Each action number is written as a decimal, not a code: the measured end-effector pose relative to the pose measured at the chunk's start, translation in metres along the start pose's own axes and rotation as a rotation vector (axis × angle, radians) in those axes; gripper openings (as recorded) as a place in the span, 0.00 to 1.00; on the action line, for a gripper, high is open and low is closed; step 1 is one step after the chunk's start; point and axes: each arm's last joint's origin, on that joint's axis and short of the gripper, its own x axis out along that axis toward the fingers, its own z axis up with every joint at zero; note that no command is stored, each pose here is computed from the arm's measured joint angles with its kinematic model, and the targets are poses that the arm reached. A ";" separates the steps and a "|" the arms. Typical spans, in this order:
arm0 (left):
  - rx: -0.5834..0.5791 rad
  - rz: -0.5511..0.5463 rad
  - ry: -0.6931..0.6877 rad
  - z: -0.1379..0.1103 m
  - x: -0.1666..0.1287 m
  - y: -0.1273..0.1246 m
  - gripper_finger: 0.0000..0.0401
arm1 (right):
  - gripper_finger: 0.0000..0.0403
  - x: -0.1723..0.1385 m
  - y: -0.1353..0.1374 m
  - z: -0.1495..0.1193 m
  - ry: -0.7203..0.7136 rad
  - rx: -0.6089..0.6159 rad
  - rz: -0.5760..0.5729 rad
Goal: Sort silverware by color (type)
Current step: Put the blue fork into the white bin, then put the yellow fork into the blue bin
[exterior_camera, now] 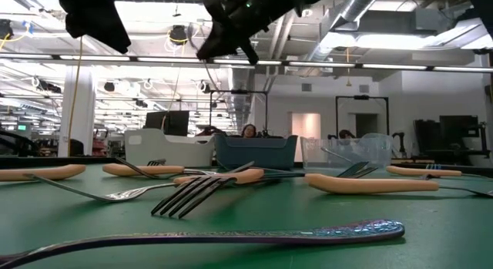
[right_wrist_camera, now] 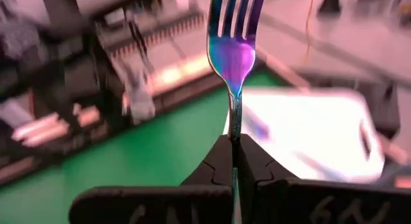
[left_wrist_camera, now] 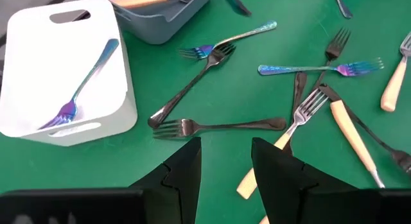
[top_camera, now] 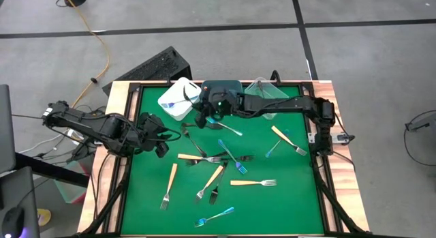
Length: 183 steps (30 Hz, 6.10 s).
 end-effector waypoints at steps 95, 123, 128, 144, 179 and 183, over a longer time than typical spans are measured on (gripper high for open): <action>-0.110 -0.063 0.057 -0.006 -0.017 0.017 0.31 | 0.14 0.155 -0.070 -0.029 0.246 -0.971 -0.166; -0.113 0.000 -0.023 -0.004 -0.017 0.019 0.31 | 0.40 0.059 -0.049 0.072 0.107 -0.939 -0.281; -0.114 -0.020 -0.056 -0.001 -0.017 0.016 0.31 | 0.40 -0.017 -0.050 0.121 0.056 -0.870 -0.313; -0.047 -0.142 -0.193 0.018 -0.011 -0.008 0.31 | 0.40 -0.266 -0.043 0.154 0.093 -0.544 -0.184; -0.436 0.103 0.775 -0.092 0.091 -0.115 0.31 | 0.35 -0.305 -0.047 0.089 0.481 -0.368 -0.202; -0.447 0.107 0.768 -0.102 0.090 -0.123 0.32 | 0.35 -0.299 -0.047 0.086 0.494 -0.388 -0.198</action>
